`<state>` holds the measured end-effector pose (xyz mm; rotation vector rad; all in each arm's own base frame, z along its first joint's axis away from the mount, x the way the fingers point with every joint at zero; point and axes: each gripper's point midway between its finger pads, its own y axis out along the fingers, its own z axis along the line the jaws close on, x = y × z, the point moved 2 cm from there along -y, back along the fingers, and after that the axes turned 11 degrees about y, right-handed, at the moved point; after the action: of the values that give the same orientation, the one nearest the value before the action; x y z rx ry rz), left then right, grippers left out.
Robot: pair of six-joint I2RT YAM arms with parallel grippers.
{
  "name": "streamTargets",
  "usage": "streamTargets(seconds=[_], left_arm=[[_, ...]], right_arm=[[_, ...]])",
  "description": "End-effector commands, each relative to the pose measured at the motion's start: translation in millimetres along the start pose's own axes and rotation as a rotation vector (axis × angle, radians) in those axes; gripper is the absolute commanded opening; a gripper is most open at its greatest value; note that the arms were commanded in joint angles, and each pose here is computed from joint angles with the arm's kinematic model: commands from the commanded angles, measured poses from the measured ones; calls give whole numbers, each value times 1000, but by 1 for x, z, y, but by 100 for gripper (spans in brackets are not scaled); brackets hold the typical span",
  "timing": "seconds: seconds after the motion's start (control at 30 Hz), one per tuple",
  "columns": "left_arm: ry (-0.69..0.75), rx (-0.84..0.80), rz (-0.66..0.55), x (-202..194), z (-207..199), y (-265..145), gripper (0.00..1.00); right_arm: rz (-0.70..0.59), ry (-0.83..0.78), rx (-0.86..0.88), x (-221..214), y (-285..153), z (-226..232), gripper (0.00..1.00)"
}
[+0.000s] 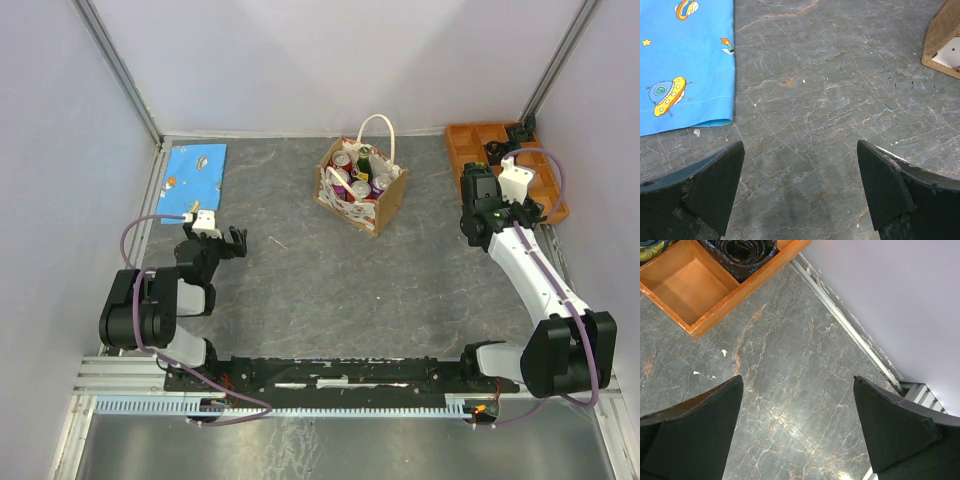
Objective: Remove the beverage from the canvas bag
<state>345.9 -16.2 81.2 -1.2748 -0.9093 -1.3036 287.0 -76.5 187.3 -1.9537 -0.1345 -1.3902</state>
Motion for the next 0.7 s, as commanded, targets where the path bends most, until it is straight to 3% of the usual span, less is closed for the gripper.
streamTargets(seconds=[0.0, 0.47, 0.67], left_arm=[[29, 30, -56, 14, 7, 4, 99], [28, 31, -55, 14, 8, 3, 99], [29, 32, -57, 14, 8, 4, 99]], right_arm=[[-59, 64, -17, 18, -5, -4, 99], [-59, 72, -27, 21, -6, -4, 99], [-71, 82, 159, 35, -13, 32, 99]])
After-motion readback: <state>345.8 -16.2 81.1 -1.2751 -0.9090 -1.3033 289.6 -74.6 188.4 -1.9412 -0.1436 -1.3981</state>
